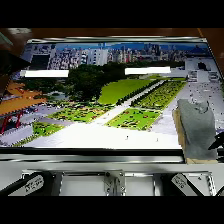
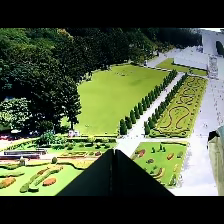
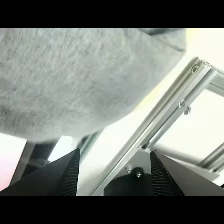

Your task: Fold the shirts.

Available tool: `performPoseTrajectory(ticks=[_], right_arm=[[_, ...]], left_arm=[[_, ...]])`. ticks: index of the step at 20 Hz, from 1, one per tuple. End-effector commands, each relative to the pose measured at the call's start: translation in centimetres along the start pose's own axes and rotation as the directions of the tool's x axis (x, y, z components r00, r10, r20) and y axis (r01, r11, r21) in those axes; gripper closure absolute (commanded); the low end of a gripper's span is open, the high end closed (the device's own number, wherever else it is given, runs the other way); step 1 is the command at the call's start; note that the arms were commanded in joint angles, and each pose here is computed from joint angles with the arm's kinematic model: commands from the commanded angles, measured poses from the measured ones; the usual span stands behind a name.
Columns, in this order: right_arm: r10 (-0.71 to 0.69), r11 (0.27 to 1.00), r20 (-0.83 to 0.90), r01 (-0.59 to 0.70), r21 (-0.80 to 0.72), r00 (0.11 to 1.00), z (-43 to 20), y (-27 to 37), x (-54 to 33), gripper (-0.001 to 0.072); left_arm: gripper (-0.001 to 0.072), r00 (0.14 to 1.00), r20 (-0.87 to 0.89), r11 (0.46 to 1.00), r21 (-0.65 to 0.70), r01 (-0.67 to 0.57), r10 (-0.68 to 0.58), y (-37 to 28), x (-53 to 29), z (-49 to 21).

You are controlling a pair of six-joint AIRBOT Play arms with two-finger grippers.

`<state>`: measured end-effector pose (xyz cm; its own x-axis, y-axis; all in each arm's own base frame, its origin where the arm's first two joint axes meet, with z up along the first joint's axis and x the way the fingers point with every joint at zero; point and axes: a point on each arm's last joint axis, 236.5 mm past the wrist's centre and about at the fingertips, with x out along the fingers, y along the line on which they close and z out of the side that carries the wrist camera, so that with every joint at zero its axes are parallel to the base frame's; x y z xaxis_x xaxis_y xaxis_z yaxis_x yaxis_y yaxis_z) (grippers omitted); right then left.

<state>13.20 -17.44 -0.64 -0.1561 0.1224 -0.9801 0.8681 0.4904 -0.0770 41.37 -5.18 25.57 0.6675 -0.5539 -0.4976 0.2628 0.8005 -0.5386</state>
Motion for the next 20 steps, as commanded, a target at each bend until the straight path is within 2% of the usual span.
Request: performPoseTrajectory(ticks=[1, 3, 5, 7, 9, 10, 11, 12, 13, 14, 17, 20], right_arm=[[-0.078, 0.997, 0.038, 0.078, 0.003, 0.996, 0.7, -2.1, -0.4, 0.0151], [-0.073, 0.997, 0.156, 0.074, 0.001, 0.985, 3.2, -2.1, -3.5, 0.0152], [0.018, 0.995, 0.364, 0.018, -0.096, 0.931, 7.2, 0.5, -8.6, 0.0152], [0.201, 0.958, 0.521, -0.054, -0.283, 0.83, 9.3, 6.5, -14.1, 0.015], [0.374, 0.86, 0.545, -0.06, -0.507, 0.751, 7.9, 14.3, -17.0, 0.014], [0.411, 0.8, 0.52, -0.023, -0.599, 0.749, 6.2, 17.6, -16.9, 0.0035], [0.418, 0.734, 0.481, 0.026, -0.679, 0.771, 3.7, 20.4, -16.0, 0.0018], [0.402, 0.678, 0.441, 0.062, -0.732, 0.802, 1.5, 22.5, -14.8, 0.0018], [0.369, 0.65, 0.405, 0.079, -0.756, 0.837, -0.3, 23.8, -13.3, 0.0018], [0.319, 0.654, 0.37, 0.08, -0.752, 0.872, -1.3, 24.4, -11.6, 0.0018], [0.209, 0.661, 0.22, 0.028, -0.749, 0.953, -3.5, 24.6, -7.5, 0.0018], [0.217, 0.661, 0.216, 0.019, -0.75, 0.952, -3.5, 25.0, -7.3, 0.0019]], left_arm=[[0.0667, 1.0, 0.004, 1.0, 0.004, 0.002, -0.002, -0.2, 0.2, 0.1], [0.0667, 1.0, 0.003, 1.0, 0.003, 0.002, -0.002, -0.2, 0.2, 0.1], [0.0668, 0.999, -0.018, 1.0, 0.016, -0.027, 0.028, 0.5, 0.6, -0.4], [0.0668, 0.975, -0.122, 0.981, 0.09, -0.174, 0.184, 3.4, 2.0, -2.8], [0.0668, 0.886, -0.272, 0.926, 0.166, -0.34, 0.374, 6.5, 3.5, -6.5], [0.0668, 0.823, -0.349, 0.893, 0.222, -0.391, 0.448, 7.4, 4.5, -8.6], [0.0662, 0.773, -0.411, 0.874, 0.28, -0.398, 0.483, 7.4, 5.6, -10.4], [0.0496, 0.742, -0.463, 0.872, 0.328, -0.364, 0.484, 6.6, 7.2, -12.2], [0.0086, 0.728, -0.499, 0.879, 0.335, -0.339, 0.471, 5.7, 9.1, -13.7], [-0.0013, 0.715, -0.525, 0.886, 0.309, -0.344, 0.461, 5.0, 10.8, -14.9], [-0.0013, 0.663, -0.599, 0.893, 0.298, -0.336, 0.449, 3.7, 14.3, -18.6], [-0.0013, 0.714, -0.546, 0.898, 0.307, -0.316, 0.438, 2.9, 15.8, -17.7]])
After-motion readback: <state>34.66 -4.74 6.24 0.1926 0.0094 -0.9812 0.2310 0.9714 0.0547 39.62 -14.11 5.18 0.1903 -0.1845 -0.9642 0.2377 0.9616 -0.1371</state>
